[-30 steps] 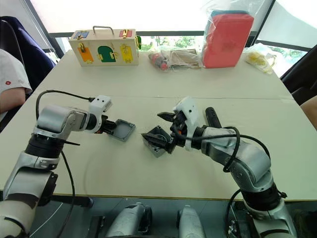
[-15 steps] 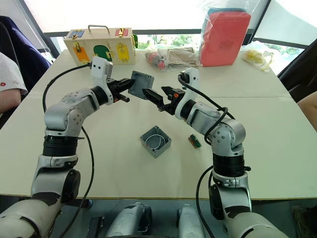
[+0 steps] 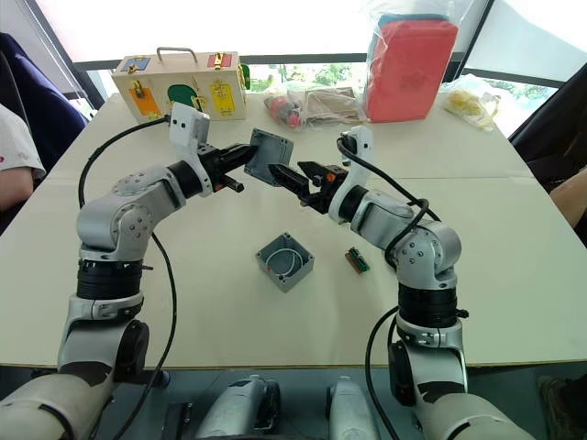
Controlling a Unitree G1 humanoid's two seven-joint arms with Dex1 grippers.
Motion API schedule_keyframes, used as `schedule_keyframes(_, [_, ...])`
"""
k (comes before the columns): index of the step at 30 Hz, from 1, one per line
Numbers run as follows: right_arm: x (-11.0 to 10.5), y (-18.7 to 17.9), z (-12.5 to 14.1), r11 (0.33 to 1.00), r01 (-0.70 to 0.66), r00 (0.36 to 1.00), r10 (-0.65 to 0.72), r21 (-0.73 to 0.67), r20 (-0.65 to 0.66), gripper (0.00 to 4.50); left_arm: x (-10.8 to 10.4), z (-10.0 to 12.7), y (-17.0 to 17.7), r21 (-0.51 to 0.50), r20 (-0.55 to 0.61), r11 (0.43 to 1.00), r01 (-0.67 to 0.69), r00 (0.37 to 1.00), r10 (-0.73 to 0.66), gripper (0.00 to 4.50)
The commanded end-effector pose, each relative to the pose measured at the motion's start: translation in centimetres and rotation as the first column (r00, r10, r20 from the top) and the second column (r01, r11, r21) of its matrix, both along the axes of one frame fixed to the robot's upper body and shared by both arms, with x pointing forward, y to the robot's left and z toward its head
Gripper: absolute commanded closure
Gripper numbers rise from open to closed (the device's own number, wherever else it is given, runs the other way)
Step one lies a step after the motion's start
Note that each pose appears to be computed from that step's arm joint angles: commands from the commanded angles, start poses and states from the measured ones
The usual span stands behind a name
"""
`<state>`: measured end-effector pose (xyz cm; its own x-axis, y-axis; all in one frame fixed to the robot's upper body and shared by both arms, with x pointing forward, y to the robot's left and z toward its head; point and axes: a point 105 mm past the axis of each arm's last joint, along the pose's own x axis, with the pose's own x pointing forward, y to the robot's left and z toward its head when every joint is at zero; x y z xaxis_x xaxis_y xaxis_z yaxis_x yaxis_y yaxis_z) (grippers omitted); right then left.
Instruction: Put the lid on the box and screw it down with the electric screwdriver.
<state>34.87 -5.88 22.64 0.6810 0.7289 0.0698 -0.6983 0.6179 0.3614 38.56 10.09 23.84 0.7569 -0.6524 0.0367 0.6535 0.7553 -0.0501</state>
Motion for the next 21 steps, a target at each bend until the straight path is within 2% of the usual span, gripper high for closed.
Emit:
schedule_keyframes(1, [-0.3,0.0,1.0,0.999,-0.010,0.999,0.008,0.045,0.031,1.96,-0.7,1.8,0.0,-0.017,0.067,1.000,0.021,0.998,-0.020,4.50])
schedule_keyframes(6, [-0.5,0.1,0.8,0.998,-0.009,1.000,0.008,0.056,0.020,3.64,-0.9,2.1,-0.2,-0.034,0.071,0.999,0.041,0.997,-0.038,4.50])
schedule_keyframes(7, [-0.5,0.0,0.8,0.998,-0.008,1.000,0.007,0.060,0.018,4.14,-1.0,2.1,-0.3,-0.037,0.070,0.998,0.047,0.997,-0.044,4.50])
schedule_keyframes(8, [-0.5,0.1,0.8,0.998,-0.007,1.000,0.006,0.064,0.016,4.35,-1.1,2.1,-0.3,-0.037,0.070,0.998,0.051,0.996,-0.048,4.50])
schedule_keyframes(12, [-0.6,0.1,0.9,0.997,-0.010,1.000,0.009,0.075,0.012,4.35,-1.4,1.8,-0.3,-0.040,0.049,0.996,0.076,0.996,-0.074,4.50])
schedule_keyframes(16, [-0.6,0.1,1.0,0.996,-0.004,1.000,0.003,0.088,0.014,4.35,-1.9,2.0,0.0,-0.052,0.040,0.992,0.115,0.993,-0.113,3.24])
schedule_keyframes(19, [-0.4,-0.1,1.2,0.996,0.009,1.000,-0.011,0.093,0.024,4.35,-2.1,2.4,0.6,-0.063,0.041,0.990,0.128,0.991,-0.126,1.94])
schedule_keyframes(21, [-0.2,-0.6,1.6,0.996,0.052,0.996,-0.057,0.074,0.065,4.35,-2.8,2.1,1.7,-0.039,-0.009,0.986,0.164,0.986,-0.164,1.14])
